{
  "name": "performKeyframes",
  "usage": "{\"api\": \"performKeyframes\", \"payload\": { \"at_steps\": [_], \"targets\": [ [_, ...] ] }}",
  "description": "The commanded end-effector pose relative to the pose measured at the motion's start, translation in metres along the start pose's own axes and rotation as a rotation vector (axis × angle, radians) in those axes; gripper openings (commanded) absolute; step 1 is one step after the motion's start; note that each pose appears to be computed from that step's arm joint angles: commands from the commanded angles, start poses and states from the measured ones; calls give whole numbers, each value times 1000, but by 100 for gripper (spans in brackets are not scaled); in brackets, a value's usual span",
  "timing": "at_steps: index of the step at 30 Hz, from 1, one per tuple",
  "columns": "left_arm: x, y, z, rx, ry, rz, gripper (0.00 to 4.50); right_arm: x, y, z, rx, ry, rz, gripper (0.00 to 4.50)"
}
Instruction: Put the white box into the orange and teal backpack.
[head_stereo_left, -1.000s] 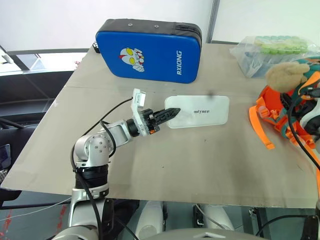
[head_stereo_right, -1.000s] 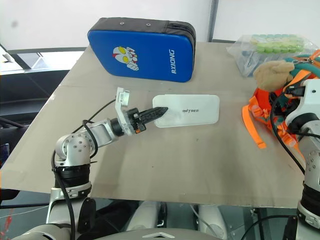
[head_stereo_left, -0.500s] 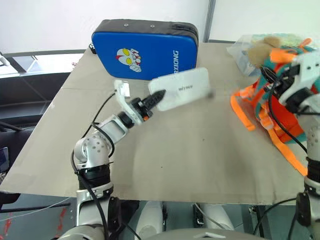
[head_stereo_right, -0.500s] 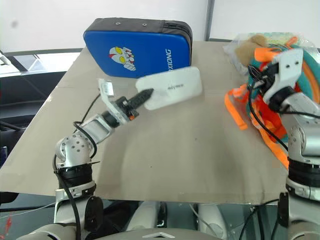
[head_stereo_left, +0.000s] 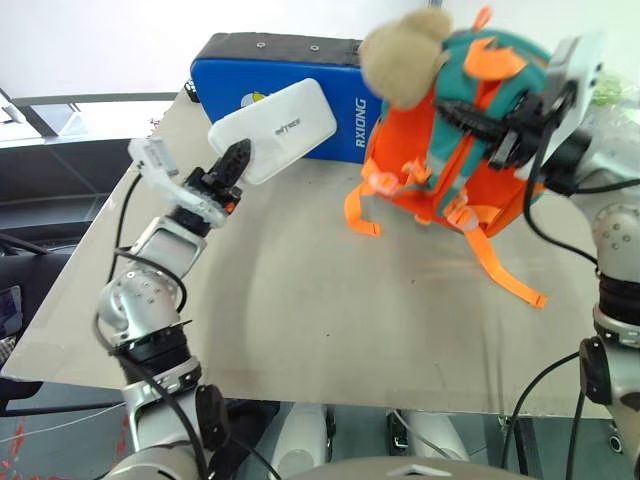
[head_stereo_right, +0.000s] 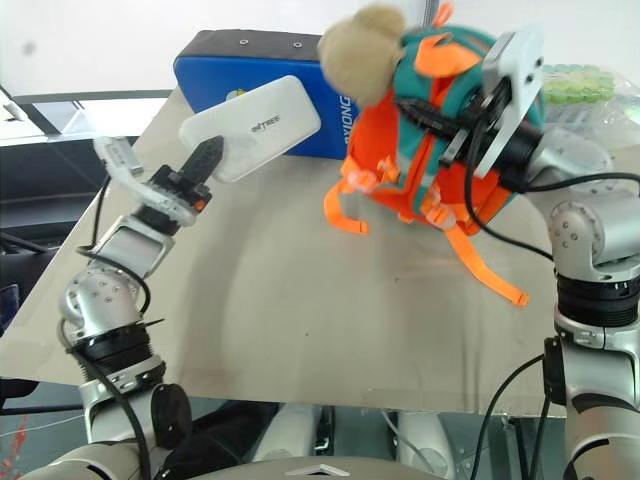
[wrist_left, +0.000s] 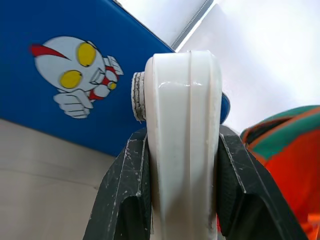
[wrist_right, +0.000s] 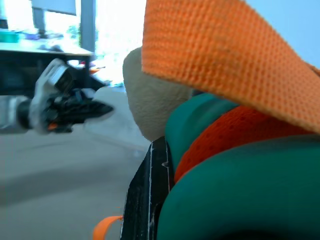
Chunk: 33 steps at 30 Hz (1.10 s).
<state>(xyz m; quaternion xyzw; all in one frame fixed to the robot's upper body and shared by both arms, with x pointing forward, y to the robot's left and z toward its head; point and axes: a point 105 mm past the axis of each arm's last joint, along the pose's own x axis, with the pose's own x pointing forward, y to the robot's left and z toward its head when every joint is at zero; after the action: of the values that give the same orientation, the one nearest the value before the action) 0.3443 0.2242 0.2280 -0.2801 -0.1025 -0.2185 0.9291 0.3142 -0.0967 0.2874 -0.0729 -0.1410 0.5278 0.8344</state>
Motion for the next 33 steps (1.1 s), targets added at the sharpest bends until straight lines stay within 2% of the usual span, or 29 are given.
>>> {"api": "performKeyframes", "payload": {
  "at_steps": [1,4,6,7,11,17,21,27,33],
  "targets": [
    [-17,-22,29,130,-46,-76,106,-4,32,5,-12,23,177,9],
    [-29,-32,32,255,-80,-138,106,-14,42,-17,42,128,249,9],
    [-44,-36,26,331,-35,-201,106,-18,39,-22,67,141,247,9],
    [-52,-38,22,324,5,-244,106,-20,36,-24,72,147,234,9],
    [-67,-47,31,272,0,-365,106,-27,34,-30,107,180,252,9],
    [-59,-64,26,308,61,-518,106,-40,49,-23,126,186,355,9],
    [-61,-76,11,360,180,-642,106,-44,49,-15,120,158,354,9],
    [-54,-82,1,419,250,-742,106,-49,57,-17,101,169,374,9],
    [-44,-91,-3,571,334,-862,106,-55,64,-26,103,201,385,9]
  ]
}}
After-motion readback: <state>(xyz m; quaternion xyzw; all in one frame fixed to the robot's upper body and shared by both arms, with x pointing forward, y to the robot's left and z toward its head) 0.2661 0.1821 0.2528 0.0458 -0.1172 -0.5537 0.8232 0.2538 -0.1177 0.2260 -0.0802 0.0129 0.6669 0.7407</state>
